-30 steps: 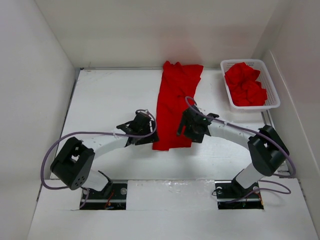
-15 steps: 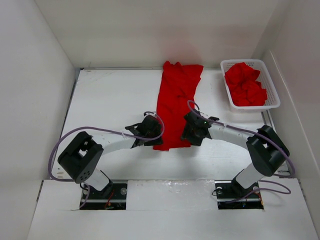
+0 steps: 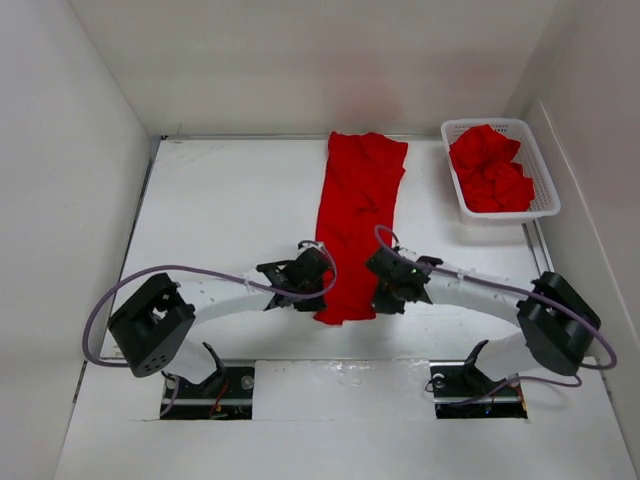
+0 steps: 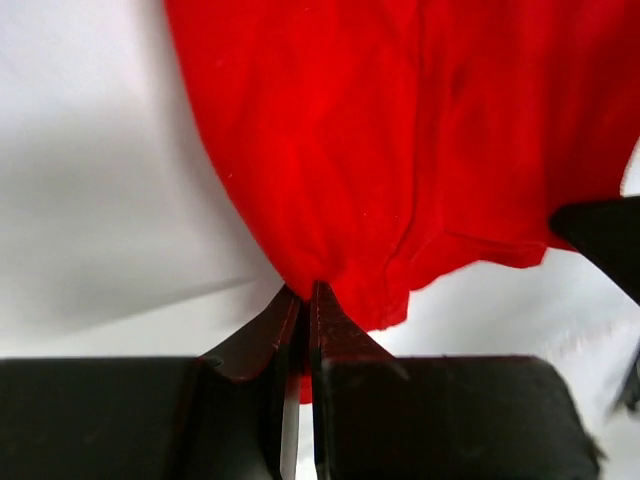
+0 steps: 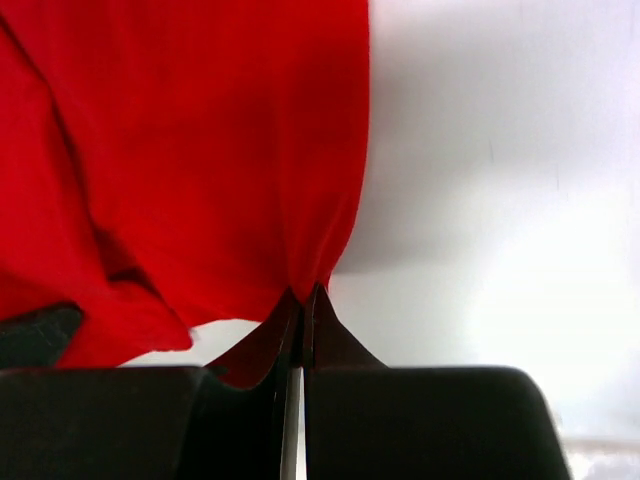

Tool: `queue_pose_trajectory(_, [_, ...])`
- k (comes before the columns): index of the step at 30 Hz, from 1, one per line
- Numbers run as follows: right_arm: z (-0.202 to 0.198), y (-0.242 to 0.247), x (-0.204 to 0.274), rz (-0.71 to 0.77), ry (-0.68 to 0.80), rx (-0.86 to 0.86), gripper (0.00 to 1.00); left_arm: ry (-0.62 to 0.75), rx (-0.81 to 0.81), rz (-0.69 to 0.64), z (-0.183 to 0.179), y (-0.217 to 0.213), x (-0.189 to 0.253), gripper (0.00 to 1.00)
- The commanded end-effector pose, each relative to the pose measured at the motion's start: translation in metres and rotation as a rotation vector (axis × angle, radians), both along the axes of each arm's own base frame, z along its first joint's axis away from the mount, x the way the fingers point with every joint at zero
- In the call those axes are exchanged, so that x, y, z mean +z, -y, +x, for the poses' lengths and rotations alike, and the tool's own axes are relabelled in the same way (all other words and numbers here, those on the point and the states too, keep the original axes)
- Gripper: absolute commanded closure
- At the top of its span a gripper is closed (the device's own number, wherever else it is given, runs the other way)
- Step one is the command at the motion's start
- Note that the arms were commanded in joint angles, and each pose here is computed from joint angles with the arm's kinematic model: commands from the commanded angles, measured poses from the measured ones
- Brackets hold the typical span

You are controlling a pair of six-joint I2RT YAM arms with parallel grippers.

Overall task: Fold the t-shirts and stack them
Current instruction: Grab the bottom of the folded rectangular tshirt with both arms

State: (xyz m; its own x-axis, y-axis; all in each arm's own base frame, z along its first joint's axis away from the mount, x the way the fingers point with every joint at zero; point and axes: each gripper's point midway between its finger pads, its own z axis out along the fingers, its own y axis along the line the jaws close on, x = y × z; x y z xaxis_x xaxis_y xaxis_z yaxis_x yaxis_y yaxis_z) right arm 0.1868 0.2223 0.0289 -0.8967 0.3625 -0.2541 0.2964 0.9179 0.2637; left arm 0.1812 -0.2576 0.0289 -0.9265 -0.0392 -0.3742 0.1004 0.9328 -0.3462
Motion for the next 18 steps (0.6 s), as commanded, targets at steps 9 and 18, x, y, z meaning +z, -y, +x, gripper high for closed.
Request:
queue_pose_trajectory(9, [-0.089,0.003,0.016,0.119,-0.133,-0.015,1.0,-0.108,-0.04,-0.084,-0.051,-0.001,0.037,1.0])
queue_pose_trajectory(18, [-0.027,0.012,0.046,0.112,0.028,-0.075,1.0,0.002,-0.093,-0.164,0.006,0.029,0.075,1.0])
